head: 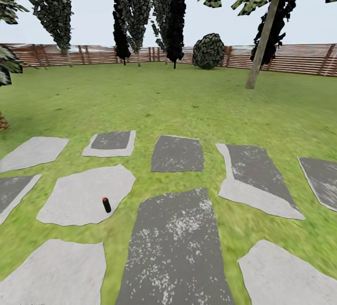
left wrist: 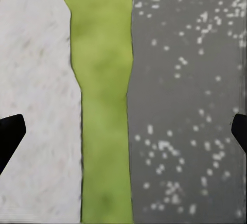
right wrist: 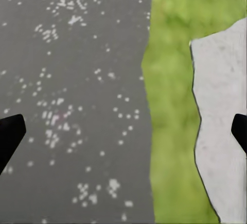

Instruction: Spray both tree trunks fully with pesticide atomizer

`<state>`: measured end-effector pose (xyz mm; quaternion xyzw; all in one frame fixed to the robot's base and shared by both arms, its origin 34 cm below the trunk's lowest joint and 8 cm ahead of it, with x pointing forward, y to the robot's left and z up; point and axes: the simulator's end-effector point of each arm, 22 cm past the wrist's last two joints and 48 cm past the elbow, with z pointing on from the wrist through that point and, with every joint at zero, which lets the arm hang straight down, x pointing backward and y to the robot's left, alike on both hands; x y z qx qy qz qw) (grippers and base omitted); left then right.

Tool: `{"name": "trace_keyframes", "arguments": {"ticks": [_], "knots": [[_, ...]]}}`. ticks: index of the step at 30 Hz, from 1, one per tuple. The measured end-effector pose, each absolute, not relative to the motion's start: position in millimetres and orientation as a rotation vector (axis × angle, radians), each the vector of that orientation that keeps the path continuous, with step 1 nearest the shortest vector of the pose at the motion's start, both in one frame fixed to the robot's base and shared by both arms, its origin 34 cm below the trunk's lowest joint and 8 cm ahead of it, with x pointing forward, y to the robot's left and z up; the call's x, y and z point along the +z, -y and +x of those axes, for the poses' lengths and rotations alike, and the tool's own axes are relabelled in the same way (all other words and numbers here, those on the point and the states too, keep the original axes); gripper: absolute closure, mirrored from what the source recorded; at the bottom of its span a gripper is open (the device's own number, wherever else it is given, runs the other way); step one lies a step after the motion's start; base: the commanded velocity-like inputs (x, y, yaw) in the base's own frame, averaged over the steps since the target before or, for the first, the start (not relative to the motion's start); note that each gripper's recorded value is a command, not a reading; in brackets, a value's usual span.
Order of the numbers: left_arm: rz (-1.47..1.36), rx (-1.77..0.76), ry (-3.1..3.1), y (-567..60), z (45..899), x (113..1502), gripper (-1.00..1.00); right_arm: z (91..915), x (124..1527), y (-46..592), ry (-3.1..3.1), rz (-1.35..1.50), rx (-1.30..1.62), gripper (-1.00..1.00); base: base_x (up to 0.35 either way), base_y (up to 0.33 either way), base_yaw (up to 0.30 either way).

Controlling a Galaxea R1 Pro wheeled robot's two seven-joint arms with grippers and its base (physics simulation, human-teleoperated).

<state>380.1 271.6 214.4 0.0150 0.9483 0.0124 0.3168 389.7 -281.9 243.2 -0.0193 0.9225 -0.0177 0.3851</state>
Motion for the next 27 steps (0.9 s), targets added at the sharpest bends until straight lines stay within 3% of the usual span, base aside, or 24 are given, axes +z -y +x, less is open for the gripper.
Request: {"name": "trace_keyframes", "arguments": {"ticks": [27], "knots": [[0.039,0.031,-2.495,-270.8,380.3,214.5,-1.00,389.9,243.3,282.0,-2.350,-0.049,-0.045,-1.00,0.136,-0.273,0.278]]}}
